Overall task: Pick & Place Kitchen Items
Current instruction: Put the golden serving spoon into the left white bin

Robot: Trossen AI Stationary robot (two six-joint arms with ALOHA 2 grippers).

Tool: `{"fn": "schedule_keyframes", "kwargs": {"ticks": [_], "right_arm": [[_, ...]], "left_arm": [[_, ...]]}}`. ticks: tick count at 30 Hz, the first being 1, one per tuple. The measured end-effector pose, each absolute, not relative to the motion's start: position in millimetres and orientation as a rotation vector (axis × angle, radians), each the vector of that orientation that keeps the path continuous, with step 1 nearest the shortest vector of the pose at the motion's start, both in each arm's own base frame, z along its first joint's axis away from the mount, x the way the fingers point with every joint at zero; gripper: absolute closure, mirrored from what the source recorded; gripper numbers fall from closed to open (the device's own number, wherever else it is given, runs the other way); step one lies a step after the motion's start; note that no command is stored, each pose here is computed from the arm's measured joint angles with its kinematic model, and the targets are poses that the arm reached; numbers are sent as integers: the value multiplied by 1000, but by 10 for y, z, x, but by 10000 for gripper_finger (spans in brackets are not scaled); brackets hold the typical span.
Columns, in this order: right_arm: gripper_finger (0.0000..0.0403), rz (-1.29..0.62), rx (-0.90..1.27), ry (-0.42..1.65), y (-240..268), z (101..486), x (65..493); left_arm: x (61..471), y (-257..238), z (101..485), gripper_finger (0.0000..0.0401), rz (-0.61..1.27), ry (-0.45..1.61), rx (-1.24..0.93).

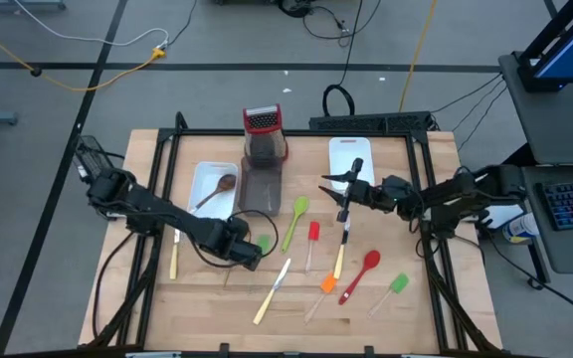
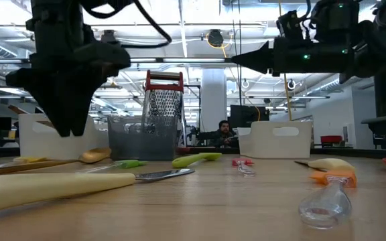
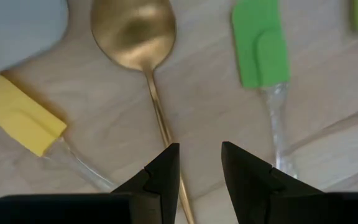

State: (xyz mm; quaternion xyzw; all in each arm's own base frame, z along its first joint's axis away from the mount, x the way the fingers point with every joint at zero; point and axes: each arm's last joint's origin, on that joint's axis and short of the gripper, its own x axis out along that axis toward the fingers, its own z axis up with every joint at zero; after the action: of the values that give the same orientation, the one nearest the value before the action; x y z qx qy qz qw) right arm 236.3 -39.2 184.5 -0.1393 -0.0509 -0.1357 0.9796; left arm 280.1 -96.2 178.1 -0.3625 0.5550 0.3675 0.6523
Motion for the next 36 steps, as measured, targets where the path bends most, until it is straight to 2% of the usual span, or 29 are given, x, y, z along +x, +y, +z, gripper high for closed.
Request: {"fn": "schedule_keyframes", "kwargs": {"ticks": [17,26,36], "right_arm": [[273,-283,-366,-106,-402,1872,2390],[273,-297,-356,-107,-437,1874,2384],[273,-297,-355,-107,-438,1873,2382]], "left_arm": [[2675,-921,1568,279,857,1321,-798],[2664,-916,1369,279,779,1234,-875],[2608,-900,1326,289,795,1272,-847]]}}
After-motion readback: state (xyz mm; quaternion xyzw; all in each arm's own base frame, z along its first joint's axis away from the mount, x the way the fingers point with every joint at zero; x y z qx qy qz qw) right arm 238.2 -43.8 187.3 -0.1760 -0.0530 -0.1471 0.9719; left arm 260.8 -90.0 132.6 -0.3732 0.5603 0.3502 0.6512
